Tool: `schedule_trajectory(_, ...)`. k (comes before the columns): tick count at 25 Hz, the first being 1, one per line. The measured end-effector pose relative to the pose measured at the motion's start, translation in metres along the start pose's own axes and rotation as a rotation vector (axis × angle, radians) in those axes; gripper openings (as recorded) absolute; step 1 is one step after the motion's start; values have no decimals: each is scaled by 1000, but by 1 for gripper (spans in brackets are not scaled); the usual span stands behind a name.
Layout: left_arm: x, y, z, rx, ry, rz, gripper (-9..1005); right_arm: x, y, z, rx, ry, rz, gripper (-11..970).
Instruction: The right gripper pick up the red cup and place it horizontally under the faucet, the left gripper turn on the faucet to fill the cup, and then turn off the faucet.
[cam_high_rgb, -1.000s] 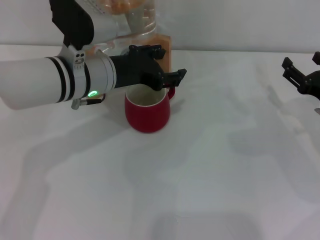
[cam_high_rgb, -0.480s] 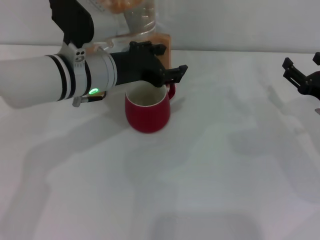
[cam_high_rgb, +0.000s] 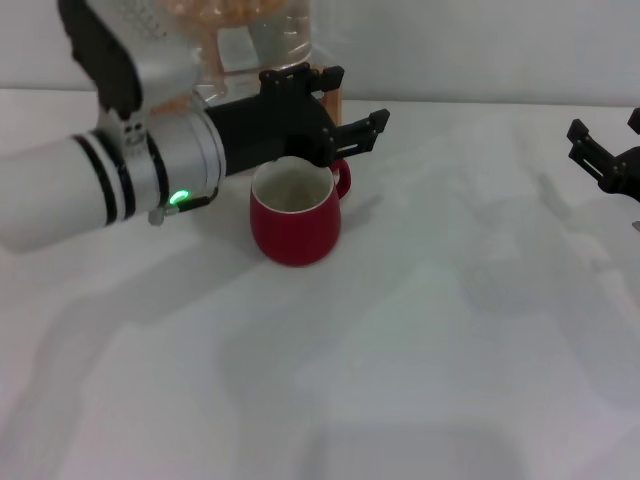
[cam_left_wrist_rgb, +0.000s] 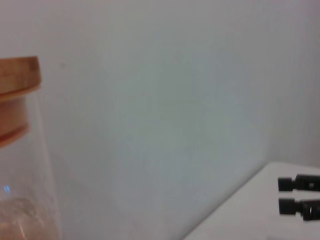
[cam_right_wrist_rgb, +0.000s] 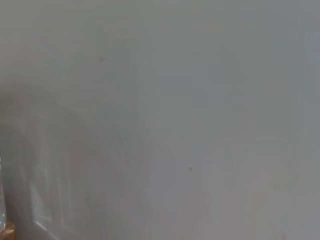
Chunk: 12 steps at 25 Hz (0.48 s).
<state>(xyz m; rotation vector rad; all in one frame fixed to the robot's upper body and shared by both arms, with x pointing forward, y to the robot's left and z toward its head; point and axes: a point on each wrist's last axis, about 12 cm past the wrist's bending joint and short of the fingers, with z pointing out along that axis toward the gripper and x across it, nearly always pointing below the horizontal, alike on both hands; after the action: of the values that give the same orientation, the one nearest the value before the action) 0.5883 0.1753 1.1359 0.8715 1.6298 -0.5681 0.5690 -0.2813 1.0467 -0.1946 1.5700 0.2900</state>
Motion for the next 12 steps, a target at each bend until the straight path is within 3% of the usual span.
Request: schedule_trajectory(12, 49, -15, -33, -23, -234, -122, 756, 0, -1, -8, -13, -23, -64, 858)
